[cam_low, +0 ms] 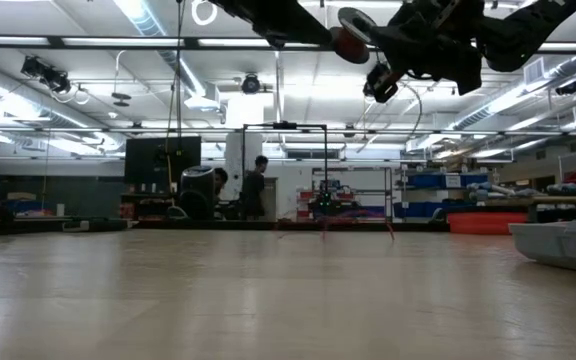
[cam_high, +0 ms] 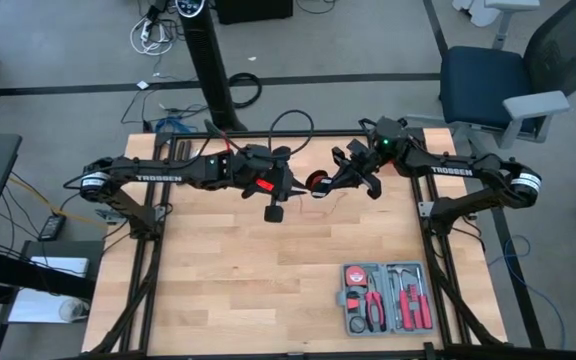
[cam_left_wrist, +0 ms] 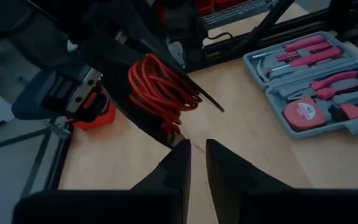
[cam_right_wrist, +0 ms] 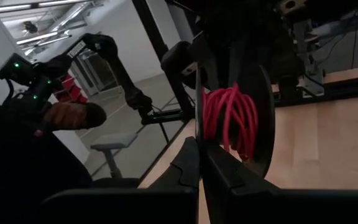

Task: Coil cords
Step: Coil the wire

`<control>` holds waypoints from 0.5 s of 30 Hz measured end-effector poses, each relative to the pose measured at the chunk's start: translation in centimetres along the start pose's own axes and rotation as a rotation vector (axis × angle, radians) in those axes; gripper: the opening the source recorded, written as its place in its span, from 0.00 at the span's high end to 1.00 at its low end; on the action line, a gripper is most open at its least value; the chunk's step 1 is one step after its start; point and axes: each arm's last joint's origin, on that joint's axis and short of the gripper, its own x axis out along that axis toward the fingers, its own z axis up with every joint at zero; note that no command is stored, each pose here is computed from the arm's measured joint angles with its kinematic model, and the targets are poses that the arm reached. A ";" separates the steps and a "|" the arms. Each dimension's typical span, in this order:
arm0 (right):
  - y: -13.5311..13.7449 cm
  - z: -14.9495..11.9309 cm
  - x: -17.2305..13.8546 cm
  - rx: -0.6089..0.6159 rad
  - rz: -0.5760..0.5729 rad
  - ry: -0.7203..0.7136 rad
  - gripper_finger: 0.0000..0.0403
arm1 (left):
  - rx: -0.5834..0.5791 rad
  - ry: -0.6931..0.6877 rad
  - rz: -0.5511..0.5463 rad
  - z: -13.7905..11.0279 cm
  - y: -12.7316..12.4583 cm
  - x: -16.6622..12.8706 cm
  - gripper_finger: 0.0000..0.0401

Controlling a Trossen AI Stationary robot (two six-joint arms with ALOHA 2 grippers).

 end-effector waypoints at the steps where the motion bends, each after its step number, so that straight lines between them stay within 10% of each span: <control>1: 0.0 0.0 0.0 -0.002 -0.004 -0.002 1.00 | -0.002 0.000 0.000 0.0 0.0 0.0 0.86; 15: 0.6 0.7 -1.0 -0.044 0.022 -0.005 1.00 | -0.094 0.087 -0.063 -0.8 -0.5 0.0 0.86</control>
